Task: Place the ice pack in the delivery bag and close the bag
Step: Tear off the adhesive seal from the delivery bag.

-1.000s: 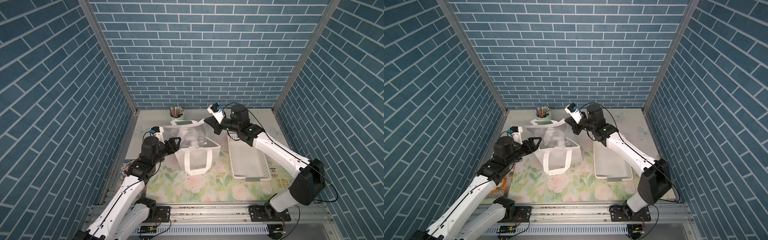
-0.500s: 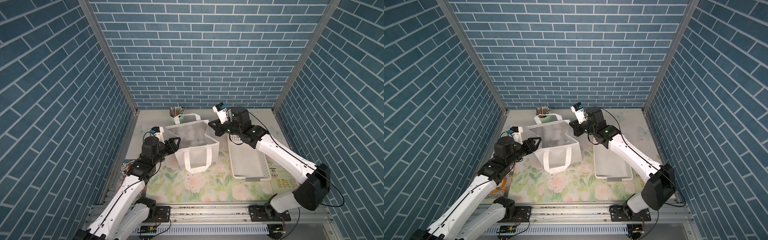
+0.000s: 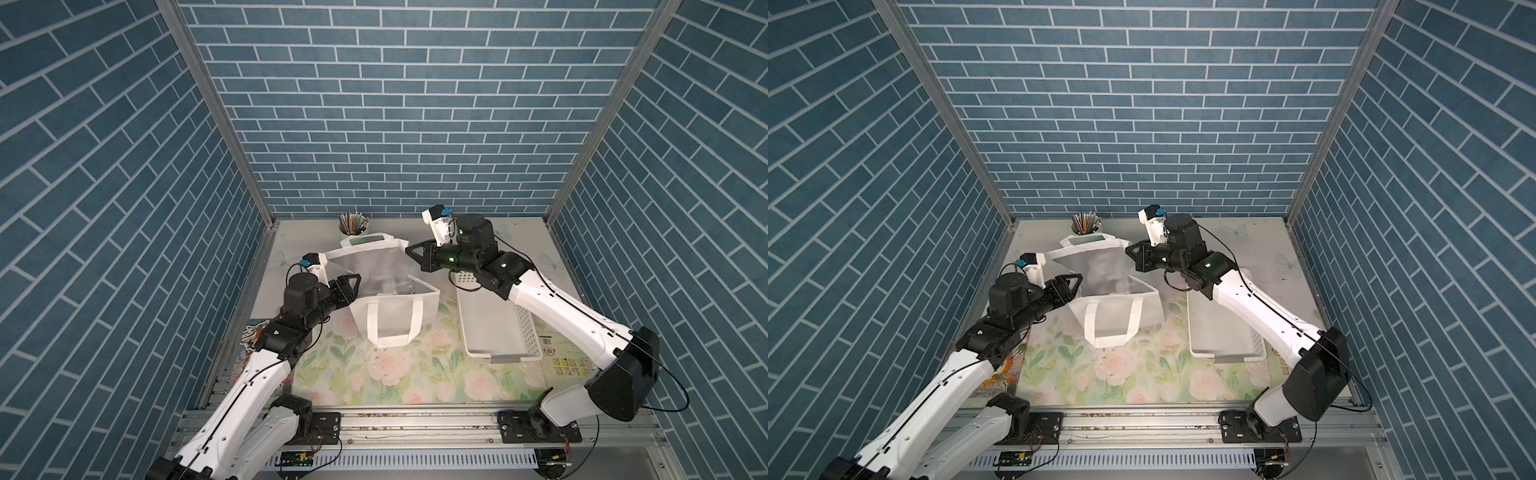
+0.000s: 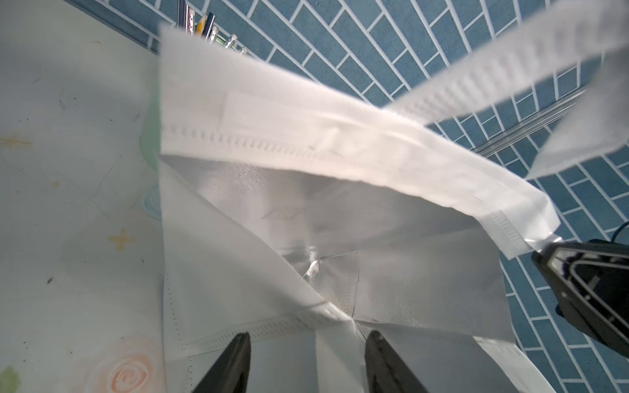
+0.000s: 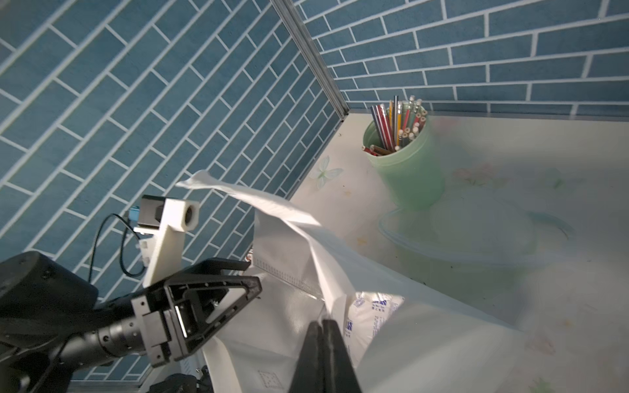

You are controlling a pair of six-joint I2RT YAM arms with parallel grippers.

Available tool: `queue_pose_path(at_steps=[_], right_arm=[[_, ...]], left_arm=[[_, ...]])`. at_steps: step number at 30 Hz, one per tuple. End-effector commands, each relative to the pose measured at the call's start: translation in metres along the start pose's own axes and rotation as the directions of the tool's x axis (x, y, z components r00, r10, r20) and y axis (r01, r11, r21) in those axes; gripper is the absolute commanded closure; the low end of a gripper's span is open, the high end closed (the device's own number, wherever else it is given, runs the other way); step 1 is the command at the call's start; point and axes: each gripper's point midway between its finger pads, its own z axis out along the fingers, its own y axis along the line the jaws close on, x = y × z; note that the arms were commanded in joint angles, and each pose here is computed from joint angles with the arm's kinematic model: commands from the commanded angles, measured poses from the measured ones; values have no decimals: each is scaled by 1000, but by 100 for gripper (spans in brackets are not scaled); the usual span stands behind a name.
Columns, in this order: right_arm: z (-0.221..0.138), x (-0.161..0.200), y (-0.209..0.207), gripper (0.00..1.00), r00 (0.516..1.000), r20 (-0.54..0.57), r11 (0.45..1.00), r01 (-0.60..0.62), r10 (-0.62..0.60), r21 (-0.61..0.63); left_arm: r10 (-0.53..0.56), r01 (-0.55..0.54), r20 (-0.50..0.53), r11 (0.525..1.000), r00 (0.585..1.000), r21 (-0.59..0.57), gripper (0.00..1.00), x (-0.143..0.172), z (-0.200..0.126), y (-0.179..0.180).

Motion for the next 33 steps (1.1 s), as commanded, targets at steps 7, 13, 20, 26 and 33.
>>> queue_pose_path(at_steps=[7,13,20,26,33], right_arm=[[-9,-57,48,100,987,141,988,-51,71,-147],[4,-46,36,100,994,90,993,-48,57,-104],[9,-7,5,100,997,40,998,-64,65,-26],[-5,-54,55,100,987,162,984,45,-17,-172],[-15,-95,121,100,960,260,926,188,-103,-329]], left_arm=[[8,-7,10,1000,1000,-20,43,-1,0,6],[10,-9,22,1000,1000,-18,42,-5,-1,3],[30,-29,48,999,998,-23,39,-16,-4,-2],[14,-13,38,1000,999,-23,39,-13,4,1],[9,-9,32,1000,999,-23,38,-13,10,2]])
